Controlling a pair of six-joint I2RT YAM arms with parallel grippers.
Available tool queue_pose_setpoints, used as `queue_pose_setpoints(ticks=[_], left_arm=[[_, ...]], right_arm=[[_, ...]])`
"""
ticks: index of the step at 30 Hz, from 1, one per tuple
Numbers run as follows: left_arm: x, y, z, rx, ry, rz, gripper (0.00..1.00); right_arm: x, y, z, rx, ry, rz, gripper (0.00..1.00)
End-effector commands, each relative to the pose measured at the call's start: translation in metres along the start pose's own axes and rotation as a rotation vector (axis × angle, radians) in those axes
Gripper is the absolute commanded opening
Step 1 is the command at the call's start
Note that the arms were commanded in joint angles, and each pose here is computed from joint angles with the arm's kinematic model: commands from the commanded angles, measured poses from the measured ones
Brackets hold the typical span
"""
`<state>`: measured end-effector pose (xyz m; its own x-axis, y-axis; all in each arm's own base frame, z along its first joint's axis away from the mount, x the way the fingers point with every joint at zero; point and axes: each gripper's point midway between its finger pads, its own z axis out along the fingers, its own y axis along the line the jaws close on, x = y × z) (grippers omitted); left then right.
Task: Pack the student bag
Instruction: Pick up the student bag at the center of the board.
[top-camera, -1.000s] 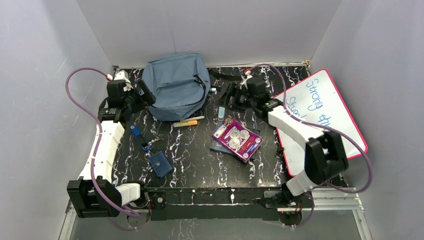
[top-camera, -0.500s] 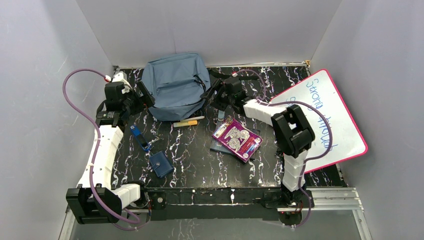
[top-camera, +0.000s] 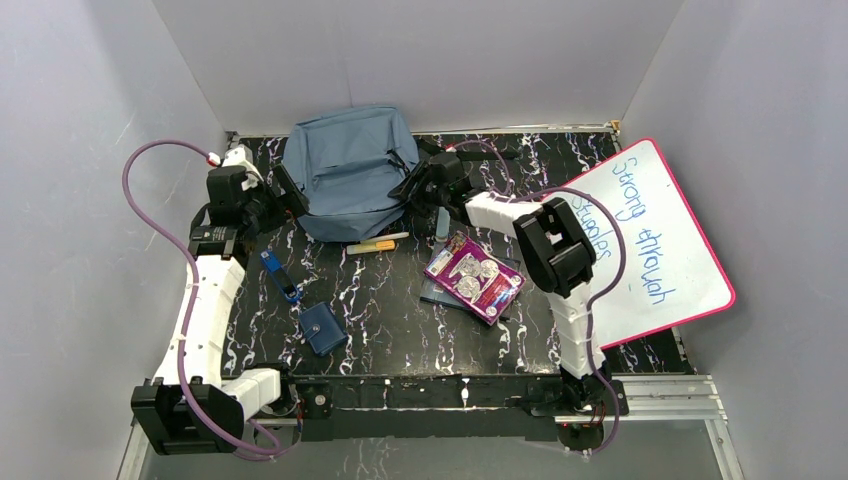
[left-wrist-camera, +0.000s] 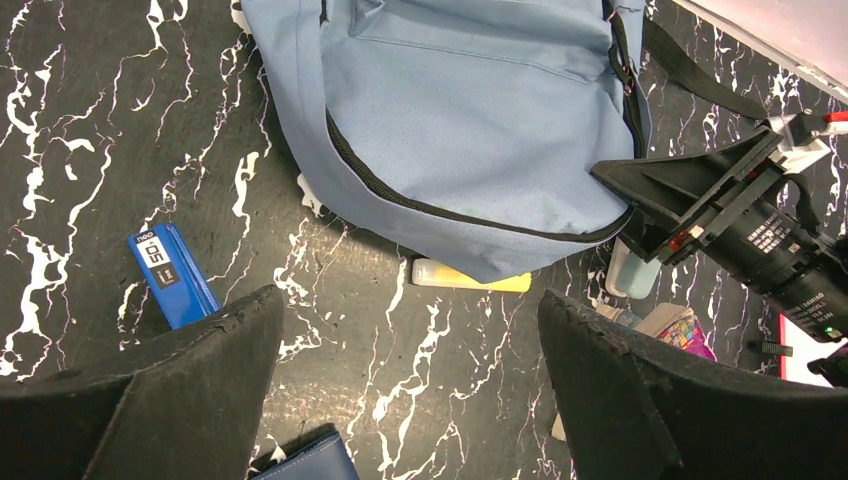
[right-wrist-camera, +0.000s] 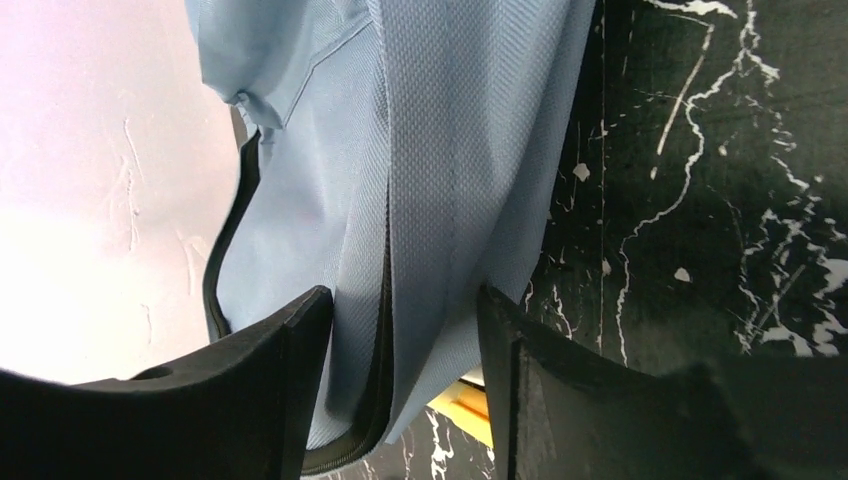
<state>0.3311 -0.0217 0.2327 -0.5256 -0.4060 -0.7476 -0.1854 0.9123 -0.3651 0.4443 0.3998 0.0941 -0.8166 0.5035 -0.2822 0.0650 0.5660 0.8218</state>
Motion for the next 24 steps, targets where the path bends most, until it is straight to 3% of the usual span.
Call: queue_pose_setpoints(ticks=[1,6,9,14,24], left_arm=[[0.000,-0.001,-0.009,0.004,-0.008,0.006,0.94],[0.000,-0.002,-0.010,0.007,-0.011,0.001,0.94],[-0.001,-0.001,-0.012,0.000,-0.015,0.004,0.94],[-0.002,0.001,-0.013,-0.009,-0.022,0.007,0.94],[0.001,0.002,-0.010,-0.012,-0.010,-0.004,0.94]], right_arm=[[-0.003,0.031,0.009,-0.084,0.025,-0.057,0.58],[-0.015,0.069,0.008,-0.170,0.025,-0.156,0.24],[-0.029,0.103,-0.001,-0.230,-0.001,-0.235,0.12],[-0.049,0.159,-0.028,-0.343,-0.065,-0.296,0.00],[-0.065,0.219,-0.052,-0.503,-0.114,-0.296,0.00]])
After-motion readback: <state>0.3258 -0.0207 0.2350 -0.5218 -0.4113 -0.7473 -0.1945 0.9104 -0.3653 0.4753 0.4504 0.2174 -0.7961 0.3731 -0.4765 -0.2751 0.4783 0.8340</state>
